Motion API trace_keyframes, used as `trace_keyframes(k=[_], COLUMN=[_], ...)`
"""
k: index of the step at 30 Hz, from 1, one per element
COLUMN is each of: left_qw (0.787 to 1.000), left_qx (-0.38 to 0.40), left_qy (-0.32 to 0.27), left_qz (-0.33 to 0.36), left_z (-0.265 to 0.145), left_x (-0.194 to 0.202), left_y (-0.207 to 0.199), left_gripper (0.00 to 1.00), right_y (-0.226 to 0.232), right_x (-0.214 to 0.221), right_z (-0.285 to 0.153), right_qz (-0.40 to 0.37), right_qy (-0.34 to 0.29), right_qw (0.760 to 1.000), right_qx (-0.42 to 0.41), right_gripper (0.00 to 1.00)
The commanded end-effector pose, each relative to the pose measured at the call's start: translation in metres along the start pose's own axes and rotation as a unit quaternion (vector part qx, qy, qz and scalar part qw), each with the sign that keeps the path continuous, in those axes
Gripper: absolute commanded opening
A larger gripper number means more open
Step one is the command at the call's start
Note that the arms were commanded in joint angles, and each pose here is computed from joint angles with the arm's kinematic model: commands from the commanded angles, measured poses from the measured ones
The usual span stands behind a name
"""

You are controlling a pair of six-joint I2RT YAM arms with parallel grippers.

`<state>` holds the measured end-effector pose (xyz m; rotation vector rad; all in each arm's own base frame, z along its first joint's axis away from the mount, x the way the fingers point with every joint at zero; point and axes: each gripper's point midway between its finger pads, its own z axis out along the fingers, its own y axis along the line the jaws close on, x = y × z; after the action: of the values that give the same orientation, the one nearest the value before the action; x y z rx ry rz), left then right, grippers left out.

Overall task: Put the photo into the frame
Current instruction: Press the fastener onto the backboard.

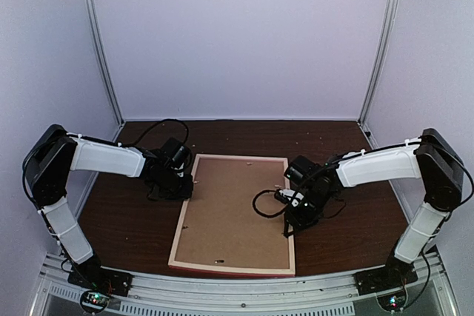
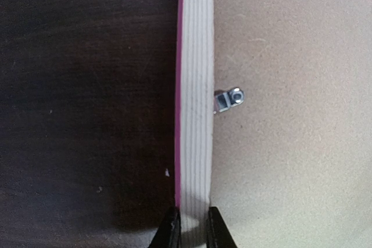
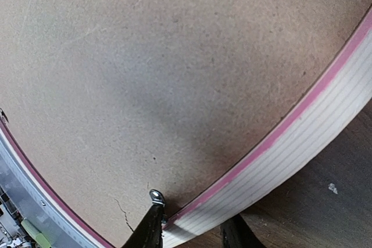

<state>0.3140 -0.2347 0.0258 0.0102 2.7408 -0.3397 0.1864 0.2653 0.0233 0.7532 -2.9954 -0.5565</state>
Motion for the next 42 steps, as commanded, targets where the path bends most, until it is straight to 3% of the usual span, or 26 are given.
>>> trace_keyframes(k=[1, 6, 15, 42], left_qw=[1.000, 1.000, 1.000, 1.000], left_qx=[-0.012, -0.011, -0.010, -0.010], left_qy=[0.026, 0.025, 0.025, 0.028], left_qz=[-0.011, -0.010, -0.010, -0.010], left_z=[0.014, 0.013, 0.014, 0.015], left_x=[0.018, 0.017, 0.016, 0.019], left_y=[0.011, 0.010, 0.010, 0.011], left_gripper=[0.00, 0.00, 0.00, 0.00], right_y=[-0.029, -0.026, -0.011, -0.042], right_x=[0.000, -0.003, -0.004, 0.002], right_z=[0.018, 0.018, 0.017, 0.023], right_qz=[-0.006, -0.011, -0.016, -0.039], right_qy=[0.005, 0.002, -0.007, 0.005], right_qw=[0.999, 0.999, 1.000, 0.996], right_qx=[0.051, 0.040, -0.002, 0.080], right_gripper=[0.33, 0.32, 0.41, 0.44])
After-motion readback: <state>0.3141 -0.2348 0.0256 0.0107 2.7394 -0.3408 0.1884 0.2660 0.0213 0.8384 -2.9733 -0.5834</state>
